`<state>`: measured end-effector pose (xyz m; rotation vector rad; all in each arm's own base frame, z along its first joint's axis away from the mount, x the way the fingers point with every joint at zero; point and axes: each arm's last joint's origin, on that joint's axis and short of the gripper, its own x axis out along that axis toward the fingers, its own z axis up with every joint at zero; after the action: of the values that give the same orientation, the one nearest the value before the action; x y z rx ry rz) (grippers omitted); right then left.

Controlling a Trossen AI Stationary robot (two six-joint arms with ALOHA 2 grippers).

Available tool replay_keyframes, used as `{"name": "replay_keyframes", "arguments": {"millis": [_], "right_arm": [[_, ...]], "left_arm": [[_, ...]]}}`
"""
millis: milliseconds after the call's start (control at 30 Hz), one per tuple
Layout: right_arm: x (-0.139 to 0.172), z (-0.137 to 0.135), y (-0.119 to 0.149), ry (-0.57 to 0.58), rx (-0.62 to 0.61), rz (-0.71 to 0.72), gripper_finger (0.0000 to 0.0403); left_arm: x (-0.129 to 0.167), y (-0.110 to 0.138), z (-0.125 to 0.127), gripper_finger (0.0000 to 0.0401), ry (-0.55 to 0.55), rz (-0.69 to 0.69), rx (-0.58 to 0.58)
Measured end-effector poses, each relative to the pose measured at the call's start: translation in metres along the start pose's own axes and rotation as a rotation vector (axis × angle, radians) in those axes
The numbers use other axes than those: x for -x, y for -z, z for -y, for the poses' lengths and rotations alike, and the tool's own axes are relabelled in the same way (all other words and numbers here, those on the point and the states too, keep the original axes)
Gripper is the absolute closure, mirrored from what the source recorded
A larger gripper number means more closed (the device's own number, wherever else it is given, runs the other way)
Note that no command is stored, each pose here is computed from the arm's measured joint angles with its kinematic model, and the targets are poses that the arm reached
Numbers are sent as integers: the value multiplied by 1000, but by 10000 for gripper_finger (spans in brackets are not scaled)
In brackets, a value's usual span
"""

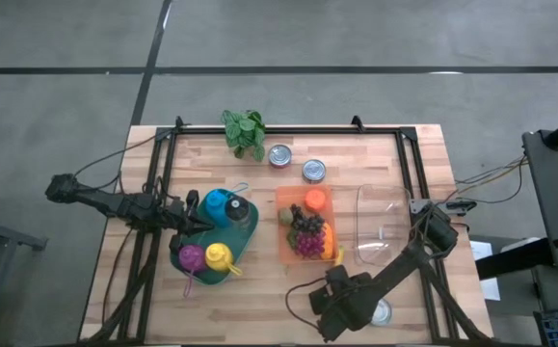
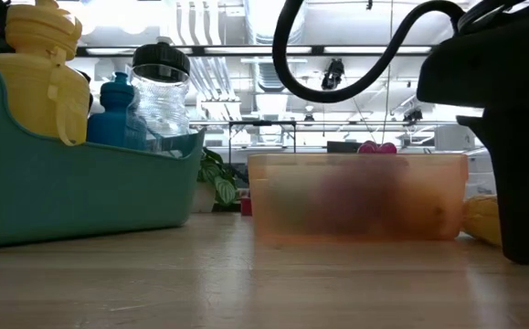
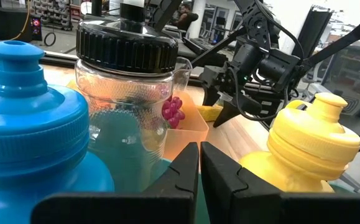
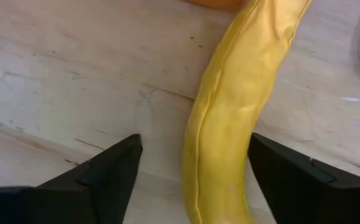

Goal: Pick & Place Food Item
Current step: Put the yellow banana into the orange bin

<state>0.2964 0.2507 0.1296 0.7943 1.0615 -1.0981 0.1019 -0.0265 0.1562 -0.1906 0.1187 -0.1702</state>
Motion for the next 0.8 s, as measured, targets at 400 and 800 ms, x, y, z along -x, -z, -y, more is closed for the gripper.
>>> {"name": "replay_keyframes", "arguments": {"millis": [400, 800], "right_arm": [[0, -1, 0, -6, 0, -3, 237], [0, 0, 0, -12, 0, 17, 326]], "left_arm": [[0, 0, 0, 379, 0, -1, 0], [0, 0, 0, 379, 0, -1, 0]]}}
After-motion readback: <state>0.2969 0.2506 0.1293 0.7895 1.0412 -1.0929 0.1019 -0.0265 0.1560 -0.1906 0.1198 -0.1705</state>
